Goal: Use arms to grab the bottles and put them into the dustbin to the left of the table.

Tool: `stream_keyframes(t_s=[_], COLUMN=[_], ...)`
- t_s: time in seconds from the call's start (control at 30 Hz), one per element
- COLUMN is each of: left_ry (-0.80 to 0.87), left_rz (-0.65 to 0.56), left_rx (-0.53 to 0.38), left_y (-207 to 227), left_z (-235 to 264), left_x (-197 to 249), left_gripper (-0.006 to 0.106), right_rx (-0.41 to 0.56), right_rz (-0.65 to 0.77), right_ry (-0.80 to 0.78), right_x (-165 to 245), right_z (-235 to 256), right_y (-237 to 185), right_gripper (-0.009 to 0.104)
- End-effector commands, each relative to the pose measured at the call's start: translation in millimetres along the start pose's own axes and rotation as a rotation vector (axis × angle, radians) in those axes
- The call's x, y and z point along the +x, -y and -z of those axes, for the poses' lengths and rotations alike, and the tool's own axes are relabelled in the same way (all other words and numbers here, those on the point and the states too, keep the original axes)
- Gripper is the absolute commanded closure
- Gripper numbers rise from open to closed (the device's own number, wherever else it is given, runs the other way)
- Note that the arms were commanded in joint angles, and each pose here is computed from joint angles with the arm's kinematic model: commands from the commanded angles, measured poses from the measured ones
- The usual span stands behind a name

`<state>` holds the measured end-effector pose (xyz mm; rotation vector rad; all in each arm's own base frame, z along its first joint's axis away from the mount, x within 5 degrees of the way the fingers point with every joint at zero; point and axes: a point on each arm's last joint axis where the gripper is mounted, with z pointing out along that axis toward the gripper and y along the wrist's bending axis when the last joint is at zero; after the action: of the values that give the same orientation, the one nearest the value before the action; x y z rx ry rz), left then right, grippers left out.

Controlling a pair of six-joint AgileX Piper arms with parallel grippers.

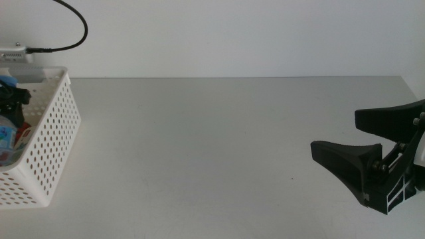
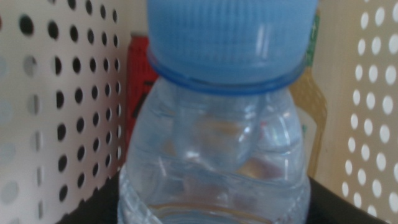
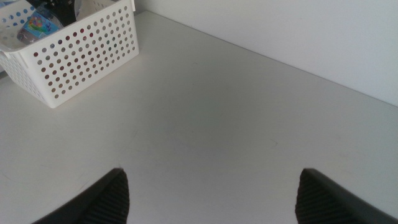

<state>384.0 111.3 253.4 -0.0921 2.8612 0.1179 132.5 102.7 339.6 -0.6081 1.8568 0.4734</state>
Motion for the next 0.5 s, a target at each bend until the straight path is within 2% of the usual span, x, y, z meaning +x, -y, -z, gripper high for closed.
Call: stream_keyframes(t_s=[0.0, 0.23, 0.37, 0.47], left_ry=[0.158, 0.123, 0.091, 0.056], left_rz=[0.026, 0.034, 0.020, -0.011], left_rx=[-0.021, 0.007, 0.033, 0.043], left_y=[-2.1, -0.2, 2.1, 3.0], left_z=[27.6, 14.3, 9.5, 9.3], left_x=[-12.8, -13.3, -11.7, -8.4], left_gripper=[0.102, 0.098, 0.087, 0.073], right_rx=[0.003, 0.003, 0.003, 0.003], right_rz=[0.017, 0.017, 0.017, 0.016], right_ry=[0.104, 0.104, 0.104, 0.104], right_x=[-15.3, -15.3, -15.3, -15.3], right_z=[5.5, 5.5, 5.5, 5.5], right_y=[-0.1, -0.1, -0.1, -0.1], right_gripper=[0.024, 0.024, 0.024, 0.024])
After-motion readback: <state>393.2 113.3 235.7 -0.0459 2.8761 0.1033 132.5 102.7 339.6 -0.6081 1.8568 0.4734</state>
